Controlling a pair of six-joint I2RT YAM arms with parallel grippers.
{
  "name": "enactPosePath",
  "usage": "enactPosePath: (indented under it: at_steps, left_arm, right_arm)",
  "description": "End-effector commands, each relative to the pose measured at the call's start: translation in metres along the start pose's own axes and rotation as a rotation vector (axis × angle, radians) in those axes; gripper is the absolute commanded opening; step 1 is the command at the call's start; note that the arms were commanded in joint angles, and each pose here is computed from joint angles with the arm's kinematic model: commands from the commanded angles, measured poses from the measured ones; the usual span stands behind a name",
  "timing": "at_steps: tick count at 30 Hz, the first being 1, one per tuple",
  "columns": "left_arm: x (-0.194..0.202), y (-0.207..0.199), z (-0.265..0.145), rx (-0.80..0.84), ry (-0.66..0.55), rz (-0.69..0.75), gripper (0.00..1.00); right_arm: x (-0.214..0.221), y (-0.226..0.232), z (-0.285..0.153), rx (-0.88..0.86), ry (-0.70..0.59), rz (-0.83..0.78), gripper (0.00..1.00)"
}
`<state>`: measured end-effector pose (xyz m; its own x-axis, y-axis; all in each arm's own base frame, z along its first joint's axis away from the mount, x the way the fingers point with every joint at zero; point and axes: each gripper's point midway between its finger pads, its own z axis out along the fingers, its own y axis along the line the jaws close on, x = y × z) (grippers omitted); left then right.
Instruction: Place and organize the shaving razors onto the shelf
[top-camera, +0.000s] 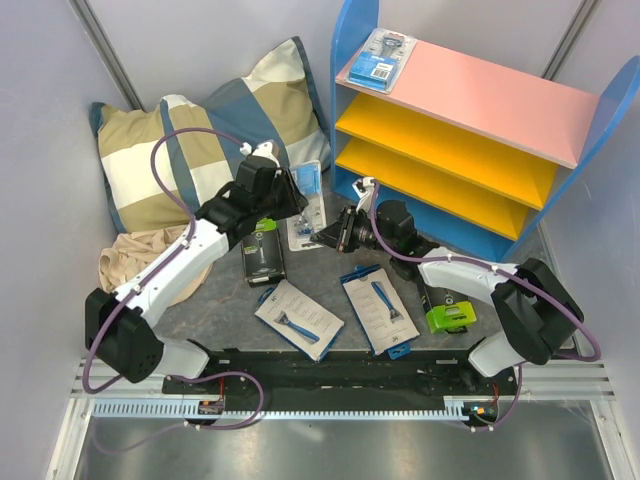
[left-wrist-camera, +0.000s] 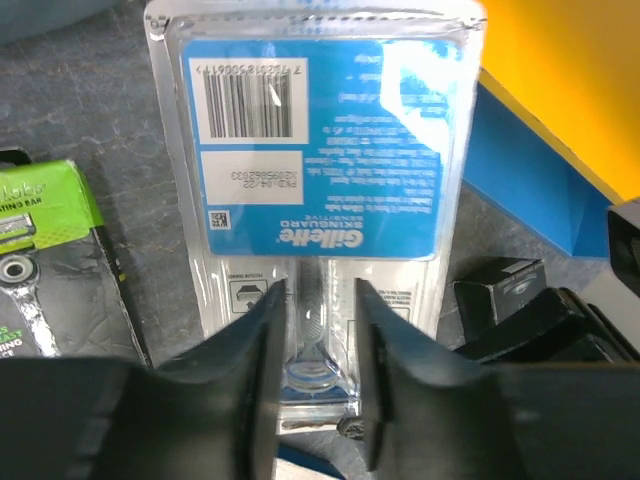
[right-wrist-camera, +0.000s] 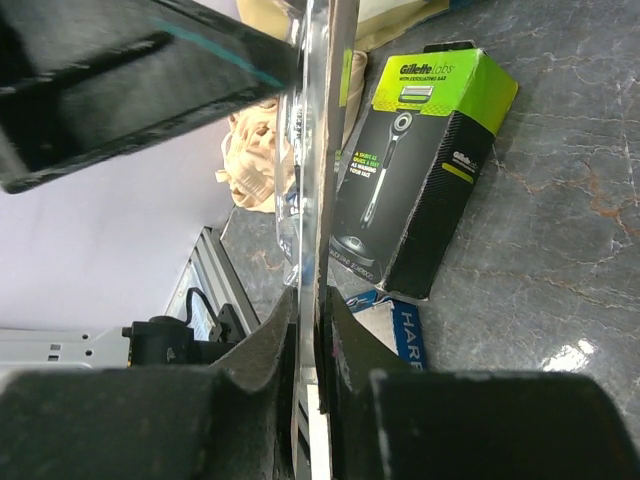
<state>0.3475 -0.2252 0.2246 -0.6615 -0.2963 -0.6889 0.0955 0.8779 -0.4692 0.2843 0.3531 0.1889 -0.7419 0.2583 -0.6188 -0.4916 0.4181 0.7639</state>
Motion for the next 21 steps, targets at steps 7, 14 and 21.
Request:
enactPosePath:
  at_steps: [7, 14, 21]
  left_arm:
    - [-0.048, -0.006, -0.052, 0.005, -0.194, 0.085, 0.89]
    - [-0.082, 0.004, -0.092, -0.081, -0.305, 0.143, 0.94]
    - [-0.094, 0.027, -0.118, -0.178, -0.367, 0.153, 1.00]
  right_arm:
    - [-0.018, 0.027, -0.006, -0.077, -0.055, -0.058, 0.05]
    - [-0.028, 0.041, -0.011, -0.087, -0.063, -0.089, 0.05]
    - [-0.045, 0.061, -0.021, -0.077, -0.064, -0.139, 0.05]
